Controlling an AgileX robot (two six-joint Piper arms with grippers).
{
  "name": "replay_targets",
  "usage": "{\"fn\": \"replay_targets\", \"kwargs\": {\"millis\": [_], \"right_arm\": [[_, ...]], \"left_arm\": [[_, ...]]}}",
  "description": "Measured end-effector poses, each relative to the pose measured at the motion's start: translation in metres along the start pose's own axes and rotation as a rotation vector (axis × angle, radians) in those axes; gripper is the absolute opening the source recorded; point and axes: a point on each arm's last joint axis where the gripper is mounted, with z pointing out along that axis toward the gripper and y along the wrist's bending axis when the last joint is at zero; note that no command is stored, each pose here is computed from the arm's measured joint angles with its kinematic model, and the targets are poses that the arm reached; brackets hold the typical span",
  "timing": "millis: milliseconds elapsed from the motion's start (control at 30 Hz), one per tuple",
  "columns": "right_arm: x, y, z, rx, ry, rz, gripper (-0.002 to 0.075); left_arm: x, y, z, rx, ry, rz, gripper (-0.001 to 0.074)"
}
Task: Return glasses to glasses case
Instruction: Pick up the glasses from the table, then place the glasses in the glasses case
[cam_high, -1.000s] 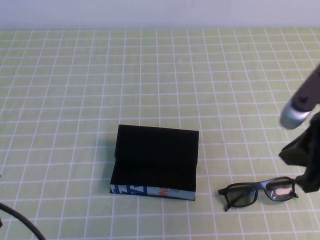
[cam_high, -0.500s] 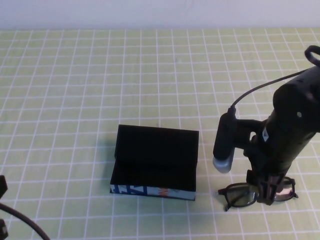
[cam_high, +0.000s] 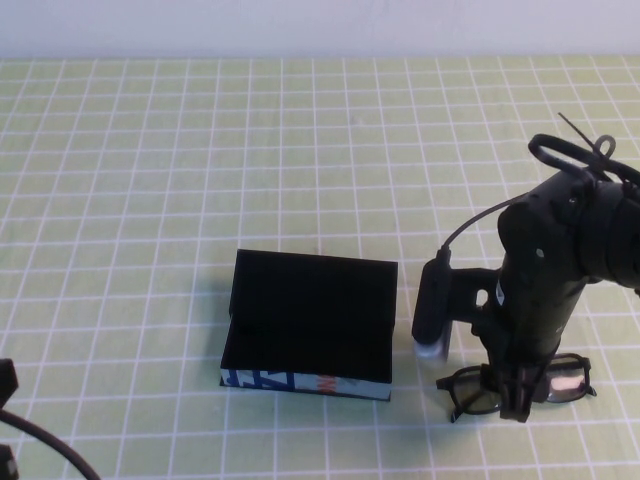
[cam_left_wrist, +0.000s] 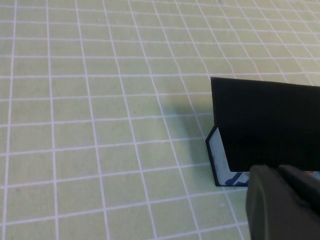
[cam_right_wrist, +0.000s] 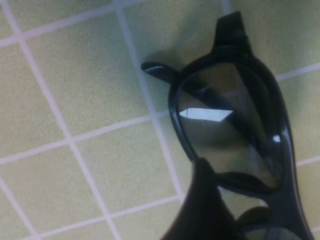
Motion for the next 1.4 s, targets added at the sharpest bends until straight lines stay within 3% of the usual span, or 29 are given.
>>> {"fn": "replay_targets", "kwargs": {"millis": [133,233,333,1100,1400], "right_arm": [[-0.001,-0.001,0.006,-0.006,0.014,-0.005,0.0330],[-0.001,-0.001,0.005,-0.005,0.013,-0.005,0.0132],[-0.001,-0.001,0.005,-0.007,0.018,-0.006,0.0039],[0.000,0.000,-0.002,-0.023,0.030,-0.026,0.0009],[-0.010,-0.014,-0.048,0.048,-0.048,-0.031,0.0001]], "left_arm": [[0.001,0.000,0.000,0.001,0.010,0.000,-0.0003],[0.002,0.000,0.000,0.004,0.026,0.000,-0.0003],[0.003,0.000,0.000,0.005,0.032,0.000,-0.0003],[0.003,0.000,0.000,0.005,0.036,0.000,-0.0003],[0.003,-0.001,0.000,0.006,0.038,0.000,-0.0003]]}}
